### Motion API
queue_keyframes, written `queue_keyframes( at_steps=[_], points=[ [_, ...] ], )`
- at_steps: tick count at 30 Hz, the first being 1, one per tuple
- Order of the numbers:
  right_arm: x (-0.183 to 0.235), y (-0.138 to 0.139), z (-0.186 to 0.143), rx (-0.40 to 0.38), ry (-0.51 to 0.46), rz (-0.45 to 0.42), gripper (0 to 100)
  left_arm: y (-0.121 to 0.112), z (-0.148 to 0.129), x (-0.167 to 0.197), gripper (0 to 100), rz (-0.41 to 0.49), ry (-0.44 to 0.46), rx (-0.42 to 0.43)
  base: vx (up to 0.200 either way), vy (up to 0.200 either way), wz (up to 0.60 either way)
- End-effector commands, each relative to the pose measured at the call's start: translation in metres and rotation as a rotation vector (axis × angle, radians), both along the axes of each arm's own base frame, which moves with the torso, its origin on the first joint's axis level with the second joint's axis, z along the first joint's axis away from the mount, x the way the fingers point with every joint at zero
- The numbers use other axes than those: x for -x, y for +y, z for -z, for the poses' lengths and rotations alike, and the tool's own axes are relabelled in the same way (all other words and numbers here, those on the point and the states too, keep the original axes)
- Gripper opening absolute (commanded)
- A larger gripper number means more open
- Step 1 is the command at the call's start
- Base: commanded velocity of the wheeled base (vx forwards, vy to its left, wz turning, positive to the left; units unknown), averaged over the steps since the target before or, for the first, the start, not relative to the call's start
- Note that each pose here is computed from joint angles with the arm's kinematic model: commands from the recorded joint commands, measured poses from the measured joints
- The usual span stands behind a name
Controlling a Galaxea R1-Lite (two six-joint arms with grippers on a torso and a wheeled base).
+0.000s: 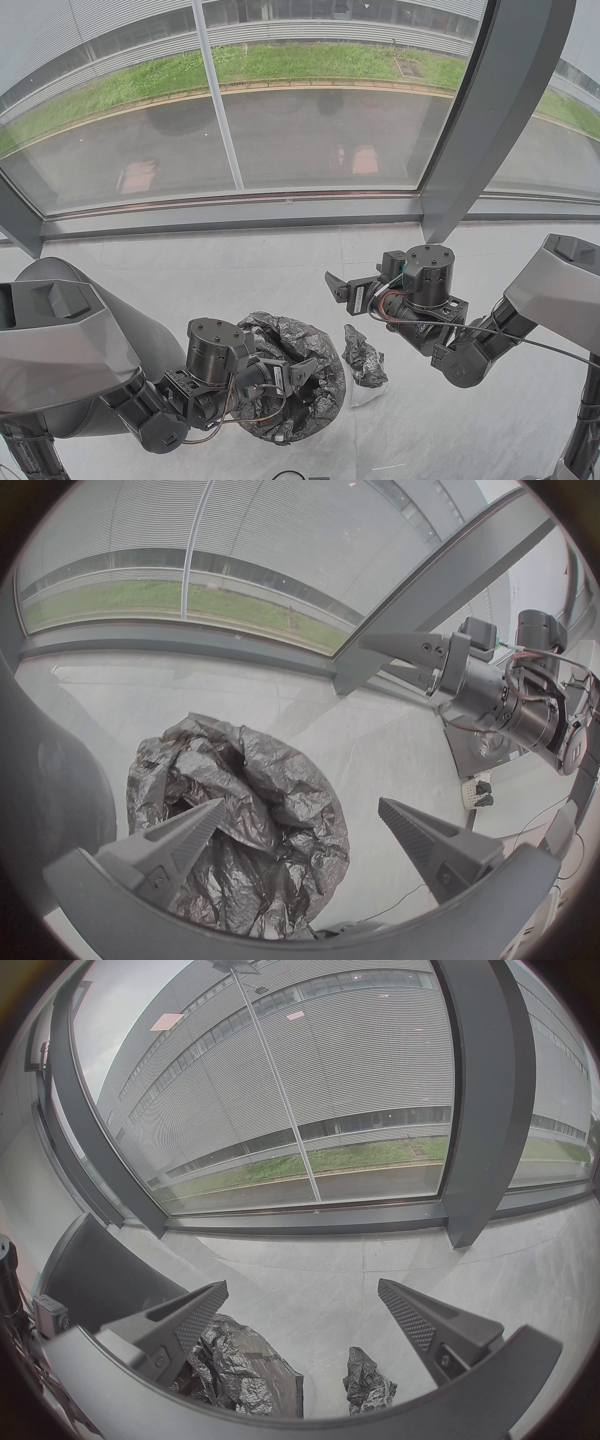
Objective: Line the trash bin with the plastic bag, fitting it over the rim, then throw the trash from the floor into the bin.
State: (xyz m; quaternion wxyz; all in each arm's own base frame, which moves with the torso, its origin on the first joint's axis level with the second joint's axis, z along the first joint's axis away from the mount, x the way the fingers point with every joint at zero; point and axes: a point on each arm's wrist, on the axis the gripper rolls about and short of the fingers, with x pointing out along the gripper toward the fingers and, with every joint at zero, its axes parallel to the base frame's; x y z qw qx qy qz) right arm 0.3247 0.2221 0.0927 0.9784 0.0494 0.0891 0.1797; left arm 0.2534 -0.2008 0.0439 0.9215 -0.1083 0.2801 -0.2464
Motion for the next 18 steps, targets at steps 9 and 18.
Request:
queue_keyframes(
  at_steps=[9, 18],
  points=[
    [-0.001, 0.0, 0.0, -0.001, -0.002, 0.001, 100, 0.021, 0.042, 0.012, 100, 0.334, -0.312, -0.189, 0.0, 0.0, 0.0],
    [-0.002, -0.002, -0.001, -0.002, -0.003, 0.005, 100, 0.021, 0.06, 0.015, 100, 0.428, -0.356, -0.343, 0.0, 0.0, 0.0]
  ],
)
